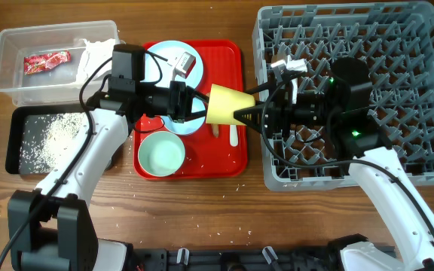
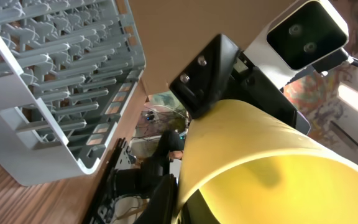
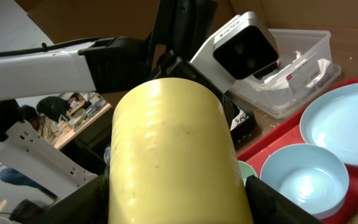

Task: Sort waste into correct bins and load items into the dishwasher rack
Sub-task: 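Hand the yellow cup from the left gripper to the right gripper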

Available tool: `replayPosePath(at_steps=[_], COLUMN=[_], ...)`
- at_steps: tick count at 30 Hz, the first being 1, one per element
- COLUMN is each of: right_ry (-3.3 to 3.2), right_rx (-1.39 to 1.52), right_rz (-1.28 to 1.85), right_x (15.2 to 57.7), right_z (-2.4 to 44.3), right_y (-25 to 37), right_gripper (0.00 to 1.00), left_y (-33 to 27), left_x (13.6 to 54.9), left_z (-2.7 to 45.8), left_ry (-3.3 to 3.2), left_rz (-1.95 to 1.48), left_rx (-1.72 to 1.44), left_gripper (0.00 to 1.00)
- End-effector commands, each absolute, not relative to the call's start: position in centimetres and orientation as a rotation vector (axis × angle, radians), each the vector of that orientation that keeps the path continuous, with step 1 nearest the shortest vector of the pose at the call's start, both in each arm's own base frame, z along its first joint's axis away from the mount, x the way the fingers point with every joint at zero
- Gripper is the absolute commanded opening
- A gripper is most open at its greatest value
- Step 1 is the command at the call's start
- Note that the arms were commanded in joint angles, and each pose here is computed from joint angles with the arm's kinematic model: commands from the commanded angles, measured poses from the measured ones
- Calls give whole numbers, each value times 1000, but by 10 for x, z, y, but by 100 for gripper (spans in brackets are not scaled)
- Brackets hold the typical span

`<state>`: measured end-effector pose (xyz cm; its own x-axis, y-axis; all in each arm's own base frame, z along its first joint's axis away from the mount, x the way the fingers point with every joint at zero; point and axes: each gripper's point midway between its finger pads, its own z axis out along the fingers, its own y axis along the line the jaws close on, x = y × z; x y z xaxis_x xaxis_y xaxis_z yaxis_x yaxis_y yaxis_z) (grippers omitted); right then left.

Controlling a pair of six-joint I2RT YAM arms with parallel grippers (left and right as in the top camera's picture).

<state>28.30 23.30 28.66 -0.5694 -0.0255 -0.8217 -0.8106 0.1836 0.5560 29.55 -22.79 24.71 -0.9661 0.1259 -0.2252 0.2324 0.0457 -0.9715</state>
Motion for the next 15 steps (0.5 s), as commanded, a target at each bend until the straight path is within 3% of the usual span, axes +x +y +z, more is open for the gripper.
replayPosePath(at_steps=[1,3,4,6,15], right_ry=[1761,1770,1773,1778,1795], right_rx=[-816,-808,-808,-805,-830], right_rz=[1483,1503,1507,1510,1543], right_x=[280,279,278,278,275], right_z=[291,291,291,289,280], right_y=[237,237,237,237,247], right_gripper=[63,64,70,74,70], left_y=[-227,-227,-228,-228,-228], left_x=[298,298,298,298,298], left_z=[252,252,252,252,252], left_ry=[2201,2201,2198,2196,2195], left_rz=[-2071,-2071,-2070,-2069,-2068], left_rx=[391,392,395,398,398], left_gripper=[4,4,4,4,4])
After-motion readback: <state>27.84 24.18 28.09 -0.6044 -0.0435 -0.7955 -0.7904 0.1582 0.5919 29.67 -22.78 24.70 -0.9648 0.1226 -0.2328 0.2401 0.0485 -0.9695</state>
